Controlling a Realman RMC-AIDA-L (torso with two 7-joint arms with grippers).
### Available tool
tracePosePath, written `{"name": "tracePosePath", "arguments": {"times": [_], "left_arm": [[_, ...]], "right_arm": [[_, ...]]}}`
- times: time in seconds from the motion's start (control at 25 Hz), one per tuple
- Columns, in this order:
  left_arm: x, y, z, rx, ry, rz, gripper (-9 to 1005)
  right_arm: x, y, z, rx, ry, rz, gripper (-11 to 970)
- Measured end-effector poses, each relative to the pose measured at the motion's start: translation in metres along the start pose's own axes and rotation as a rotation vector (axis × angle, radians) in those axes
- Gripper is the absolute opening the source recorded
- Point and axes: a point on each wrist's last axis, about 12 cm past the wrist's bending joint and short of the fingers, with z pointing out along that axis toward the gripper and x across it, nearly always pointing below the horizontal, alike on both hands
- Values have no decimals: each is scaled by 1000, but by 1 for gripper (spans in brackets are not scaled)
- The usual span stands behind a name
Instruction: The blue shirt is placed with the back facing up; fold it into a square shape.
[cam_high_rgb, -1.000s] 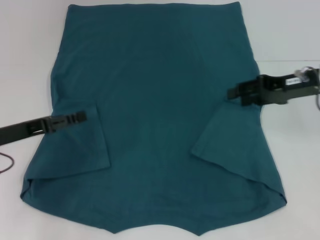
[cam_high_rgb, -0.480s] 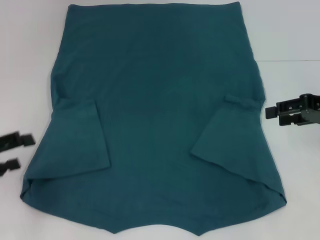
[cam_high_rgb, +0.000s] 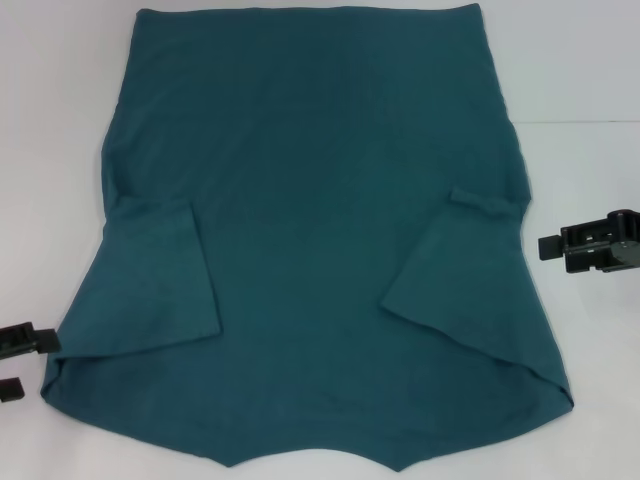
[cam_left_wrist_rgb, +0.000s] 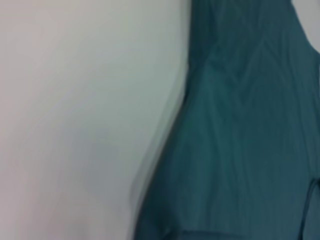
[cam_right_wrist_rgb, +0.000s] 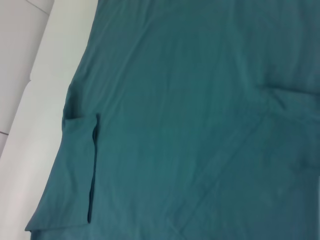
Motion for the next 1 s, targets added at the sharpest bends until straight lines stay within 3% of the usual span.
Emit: {"name": "tracePosePath", "arguments": {"times": [0.4, 1.0], "left_arm": [[0, 7, 12, -32, -47, -66, 946], [1, 14, 26, -38, -77, -51, 945]], "right_arm": [[4, -4, 0, -9, -16, 15, 652], [2, -5, -4, -19, -44, 25, 646]]}}
